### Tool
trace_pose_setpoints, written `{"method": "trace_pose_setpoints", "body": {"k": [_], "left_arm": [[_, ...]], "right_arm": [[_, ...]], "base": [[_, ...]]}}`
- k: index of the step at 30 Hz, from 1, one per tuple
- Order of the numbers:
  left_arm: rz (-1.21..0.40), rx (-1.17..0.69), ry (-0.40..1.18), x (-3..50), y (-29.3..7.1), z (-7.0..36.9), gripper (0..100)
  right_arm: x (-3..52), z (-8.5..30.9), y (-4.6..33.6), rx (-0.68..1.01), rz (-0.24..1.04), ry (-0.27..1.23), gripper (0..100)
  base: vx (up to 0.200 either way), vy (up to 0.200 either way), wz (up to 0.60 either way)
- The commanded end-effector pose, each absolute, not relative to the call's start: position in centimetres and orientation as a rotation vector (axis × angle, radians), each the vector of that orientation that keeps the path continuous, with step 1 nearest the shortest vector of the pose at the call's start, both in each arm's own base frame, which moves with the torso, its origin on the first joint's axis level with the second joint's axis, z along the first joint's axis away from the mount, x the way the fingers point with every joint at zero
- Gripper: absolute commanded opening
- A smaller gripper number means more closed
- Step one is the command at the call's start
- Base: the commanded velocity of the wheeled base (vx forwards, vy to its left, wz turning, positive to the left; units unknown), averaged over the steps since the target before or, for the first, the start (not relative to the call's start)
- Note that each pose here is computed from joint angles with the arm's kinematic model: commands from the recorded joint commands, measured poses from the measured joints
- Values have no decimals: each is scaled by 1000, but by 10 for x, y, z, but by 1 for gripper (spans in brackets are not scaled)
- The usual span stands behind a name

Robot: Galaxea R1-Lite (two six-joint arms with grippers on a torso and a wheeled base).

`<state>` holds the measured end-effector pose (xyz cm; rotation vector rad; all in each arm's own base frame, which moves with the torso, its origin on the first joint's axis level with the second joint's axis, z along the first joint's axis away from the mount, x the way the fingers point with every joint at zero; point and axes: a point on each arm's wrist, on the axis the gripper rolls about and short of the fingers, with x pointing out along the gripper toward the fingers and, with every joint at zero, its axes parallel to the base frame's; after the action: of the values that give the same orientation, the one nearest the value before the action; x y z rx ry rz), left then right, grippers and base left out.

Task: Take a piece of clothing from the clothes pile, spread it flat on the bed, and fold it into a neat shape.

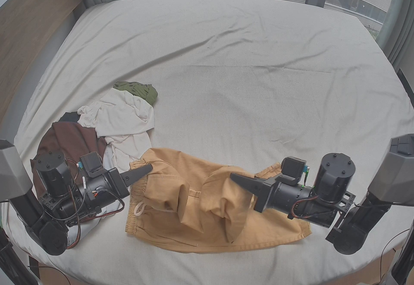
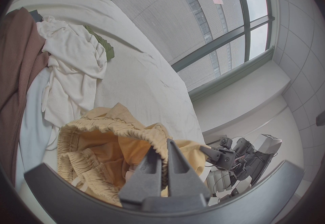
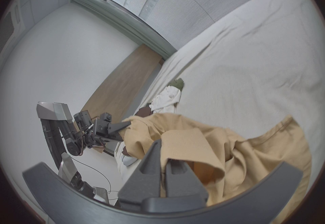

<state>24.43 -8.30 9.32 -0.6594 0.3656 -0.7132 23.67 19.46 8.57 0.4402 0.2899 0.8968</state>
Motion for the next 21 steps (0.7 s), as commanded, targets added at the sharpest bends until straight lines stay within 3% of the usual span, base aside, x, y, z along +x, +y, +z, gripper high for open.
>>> {"method": "trace_pose_setpoints", "body": {"k": [1,21], "left_arm": [[-728,-655,336,241,-83,101,0],[-752,-655,243,239,-80,123,0]], "right_arm": [[228,94,182,440,909,281,0],[247,111,139,464,869,214,0]], "base": [[0,0,0],[0,0,0]]}}
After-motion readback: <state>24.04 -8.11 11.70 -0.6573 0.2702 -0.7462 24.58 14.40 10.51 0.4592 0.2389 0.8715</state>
